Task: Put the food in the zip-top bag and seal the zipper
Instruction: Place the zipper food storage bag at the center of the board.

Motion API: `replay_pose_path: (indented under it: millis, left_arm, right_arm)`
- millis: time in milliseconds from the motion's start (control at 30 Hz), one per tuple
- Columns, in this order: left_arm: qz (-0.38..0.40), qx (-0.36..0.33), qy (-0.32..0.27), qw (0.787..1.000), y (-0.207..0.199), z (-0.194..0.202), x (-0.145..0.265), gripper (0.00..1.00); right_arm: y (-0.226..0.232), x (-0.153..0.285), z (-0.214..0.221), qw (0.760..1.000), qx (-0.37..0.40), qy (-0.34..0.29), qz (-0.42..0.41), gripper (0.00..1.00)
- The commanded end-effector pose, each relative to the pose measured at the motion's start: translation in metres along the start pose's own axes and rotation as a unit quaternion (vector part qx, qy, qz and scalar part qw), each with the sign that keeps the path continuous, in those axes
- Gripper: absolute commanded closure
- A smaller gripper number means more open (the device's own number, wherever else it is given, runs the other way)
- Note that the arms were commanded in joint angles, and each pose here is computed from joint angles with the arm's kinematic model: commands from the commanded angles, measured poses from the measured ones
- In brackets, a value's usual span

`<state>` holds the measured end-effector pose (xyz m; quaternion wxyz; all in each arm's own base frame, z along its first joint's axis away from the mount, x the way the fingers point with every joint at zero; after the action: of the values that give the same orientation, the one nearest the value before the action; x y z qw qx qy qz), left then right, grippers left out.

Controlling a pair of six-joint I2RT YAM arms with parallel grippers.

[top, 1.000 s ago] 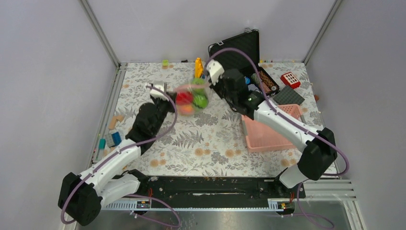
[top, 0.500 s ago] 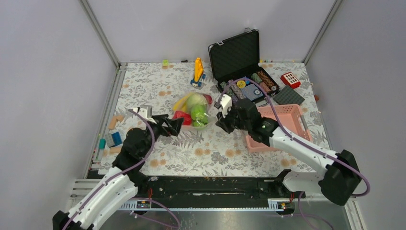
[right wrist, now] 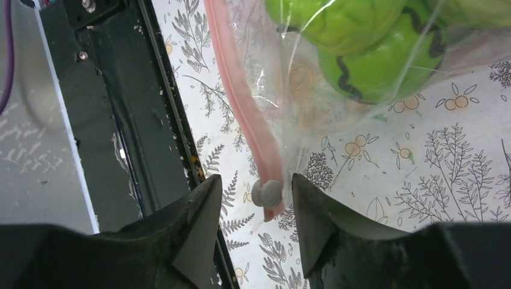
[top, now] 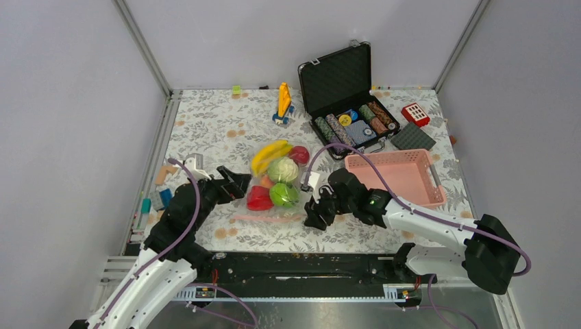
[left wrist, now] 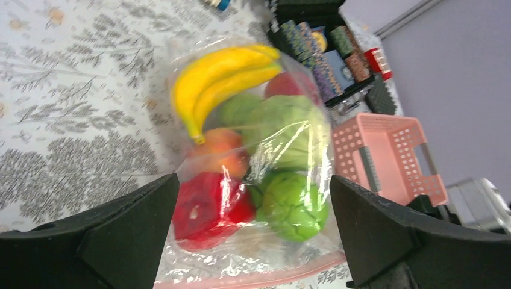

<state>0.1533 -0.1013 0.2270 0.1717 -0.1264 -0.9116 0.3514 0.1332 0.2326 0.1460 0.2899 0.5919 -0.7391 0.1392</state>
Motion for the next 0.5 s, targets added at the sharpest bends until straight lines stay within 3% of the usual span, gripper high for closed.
replay_pose_path:
  millis: [0,167,267,367,467]
  left_arm:
    - [-0.039,0.007,-0.009,0.999,0.0,-0.009,-0.002,0.01]
    - [-0.068,0.004,-0.044,0.997,0.006,-0.017,-0.003,0.01]
    - [-0.086,0.009,-0.068,0.994,0.01,-0.023,0.001,0.01]
    - [-0.108,0.022,-0.1,0.989,0.016,-0.028,0.003,0.01]
    - [-0.11,0.023,-0.113,0.987,0.017,-0.031,0.006,0.01]
  right_arm:
    - [0.005,0.003,0.004,1.0,0.007,0.004,0.011,0.42]
    - [0.01,0.027,0.004,0.999,0.015,-0.015,0.038,0.02]
    - [0.011,0.048,0.001,0.996,0.018,-0.045,0.072,0.0]
    - [0.003,0.069,0.005,0.986,0.008,-0.062,0.156,0.0]
    - [-0.015,0.092,0.01,0.952,-0.057,-0.073,0.293,0.0]
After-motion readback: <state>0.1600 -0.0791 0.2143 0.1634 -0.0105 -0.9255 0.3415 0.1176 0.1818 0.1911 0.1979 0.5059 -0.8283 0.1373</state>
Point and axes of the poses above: each gripper's point midway between its finger pads, its own x axis back along the fingers, its own y axis along the line the jaws close on, z = x × y, the point moved 7 cm from there along x, back along the fingers, and after that the axes turned 7 degrees about x, right-handed, at the moved point
